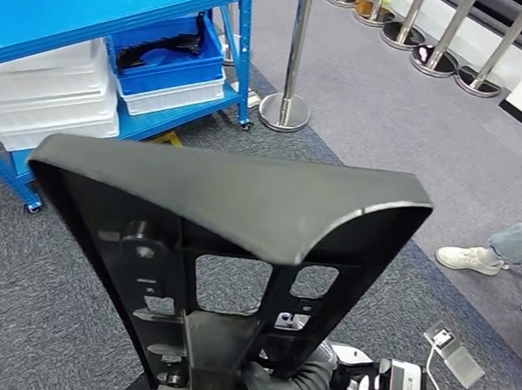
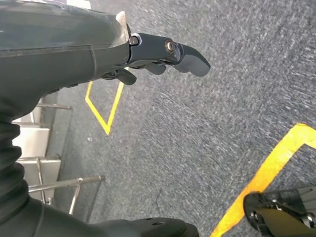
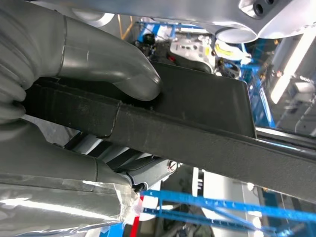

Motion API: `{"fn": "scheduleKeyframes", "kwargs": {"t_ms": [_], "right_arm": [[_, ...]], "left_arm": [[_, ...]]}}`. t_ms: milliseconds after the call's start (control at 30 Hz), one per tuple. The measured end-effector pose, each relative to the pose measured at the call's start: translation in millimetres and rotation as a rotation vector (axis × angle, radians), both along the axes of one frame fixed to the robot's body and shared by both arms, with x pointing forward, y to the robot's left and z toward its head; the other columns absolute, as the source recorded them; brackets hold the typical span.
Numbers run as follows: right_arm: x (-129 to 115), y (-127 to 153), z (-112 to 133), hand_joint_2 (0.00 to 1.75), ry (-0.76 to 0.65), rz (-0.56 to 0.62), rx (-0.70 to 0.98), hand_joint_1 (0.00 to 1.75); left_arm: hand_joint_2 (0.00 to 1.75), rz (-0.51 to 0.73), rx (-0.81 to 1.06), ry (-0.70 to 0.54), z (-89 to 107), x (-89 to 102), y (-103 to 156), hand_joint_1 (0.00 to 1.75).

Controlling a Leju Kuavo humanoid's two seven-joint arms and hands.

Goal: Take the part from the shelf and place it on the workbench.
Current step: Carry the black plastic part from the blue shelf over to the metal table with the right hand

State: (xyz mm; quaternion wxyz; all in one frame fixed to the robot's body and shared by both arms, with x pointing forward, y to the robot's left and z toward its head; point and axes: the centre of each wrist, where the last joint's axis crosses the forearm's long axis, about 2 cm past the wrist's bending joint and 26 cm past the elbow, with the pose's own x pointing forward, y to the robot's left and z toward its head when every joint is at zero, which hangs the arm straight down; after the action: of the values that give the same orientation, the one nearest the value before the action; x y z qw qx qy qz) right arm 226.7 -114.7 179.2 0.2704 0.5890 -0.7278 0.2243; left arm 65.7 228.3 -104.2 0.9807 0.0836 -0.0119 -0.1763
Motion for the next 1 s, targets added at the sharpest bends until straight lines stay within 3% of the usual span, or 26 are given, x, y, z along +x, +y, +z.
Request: {"fn": "scheduleKeyframes", "kwargs": {"t_ms": [433,1000], "right_arm": [[4.1,18.9,9.6,1.75,0.004,0.042,0.011,1.75],[4.6,22.4,6.6,1.75,0.006,0.054,0.033,1.75]], "left_arm": [[1.75,0.03,0.001,0.017,-1.4,-3.7,6.6,0.0],[1.75,0.025,0.043,0.026,-2.4,-6.1,13.8,0.0]]}}
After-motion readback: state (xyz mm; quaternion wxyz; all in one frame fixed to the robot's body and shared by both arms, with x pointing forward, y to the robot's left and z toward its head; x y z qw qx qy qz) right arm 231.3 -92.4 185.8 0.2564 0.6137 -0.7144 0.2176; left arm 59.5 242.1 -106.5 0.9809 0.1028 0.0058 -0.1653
